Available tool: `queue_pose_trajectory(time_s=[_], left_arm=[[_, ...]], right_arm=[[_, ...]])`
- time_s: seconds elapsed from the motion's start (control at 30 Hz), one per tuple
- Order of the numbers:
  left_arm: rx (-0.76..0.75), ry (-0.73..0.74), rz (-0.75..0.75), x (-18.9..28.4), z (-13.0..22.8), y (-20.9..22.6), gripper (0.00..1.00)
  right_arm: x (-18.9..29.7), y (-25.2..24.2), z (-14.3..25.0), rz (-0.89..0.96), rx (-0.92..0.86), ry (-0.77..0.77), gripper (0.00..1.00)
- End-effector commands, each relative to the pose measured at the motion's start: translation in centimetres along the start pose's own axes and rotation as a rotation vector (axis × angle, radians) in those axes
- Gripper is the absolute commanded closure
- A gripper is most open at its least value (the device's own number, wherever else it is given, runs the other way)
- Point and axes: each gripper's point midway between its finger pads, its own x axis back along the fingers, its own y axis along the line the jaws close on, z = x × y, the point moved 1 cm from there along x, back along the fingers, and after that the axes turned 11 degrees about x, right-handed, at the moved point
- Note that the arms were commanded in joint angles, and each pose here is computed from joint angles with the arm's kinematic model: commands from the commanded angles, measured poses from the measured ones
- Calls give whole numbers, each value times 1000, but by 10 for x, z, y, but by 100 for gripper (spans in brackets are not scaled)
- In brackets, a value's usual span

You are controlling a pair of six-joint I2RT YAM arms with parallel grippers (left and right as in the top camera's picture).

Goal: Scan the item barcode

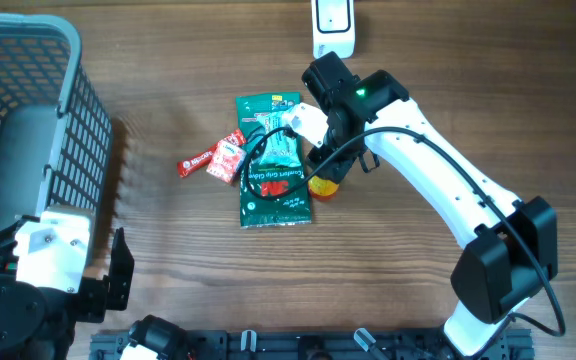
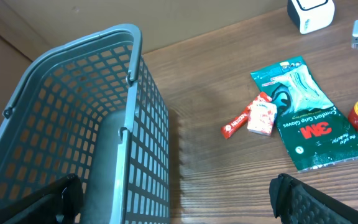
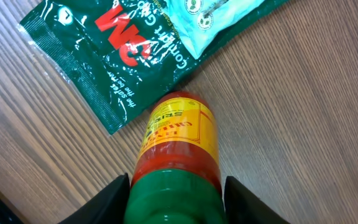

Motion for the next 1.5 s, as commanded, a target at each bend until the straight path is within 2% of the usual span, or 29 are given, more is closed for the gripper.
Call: queue_pose_trajectory(time_s=[0.0, 0.1, 0.2, 0.4, 0.6, 0.73, 0.87, 0.97, 1.03, 1.17, 1.33, 1.47], left_arm=[[13, 3, 2, -1, -1, -1, 0], [13, 3, 2, -1, -1, -1, 0], [13, 3, 2, -1, -1, -1, 0], [13, 3, 2, -1, -1, -1, 0], [13, 3, 2, -1, -1, -1, 0], [13, 3, 2, -1, -1, -1, 0], [13, 3, 2, -1, -1, -1, 0], [13, 3, 2, -1, -1, -1, 0], [13, 3, 2, -1, -1, -1, 0], [13, 3, 2, -1, -1, -1, 0], [13, 3, 2, -1, -1, -1, 0], [13, 3, 2, -1, -1, -1, 0]], right_arm=[[-7, -6, 8, 26, -56, 50, 62], [-8, -8, 5, 39, -90, 39, 67], [-7, -12, 4, 60, -163, 35, 67], [1, -24, 12, 146, -396, 65, 67], [10, -32, 5, 176, -617, 15, 66], [13, -47, 18, 254, -912, 9, 59], [15, -57, 27, 274, -1169, -19, 59], [16, -64, 33, 280, -1358, -44, 64], [17, -66, 35, 283, -1432, -54, 57], [18, -70, 39, 324, -1483, -61, 53], [17, -69, 41, 328, -1601, -72, 24], [17, -64, 29, 246, -1618, -94, 16]])
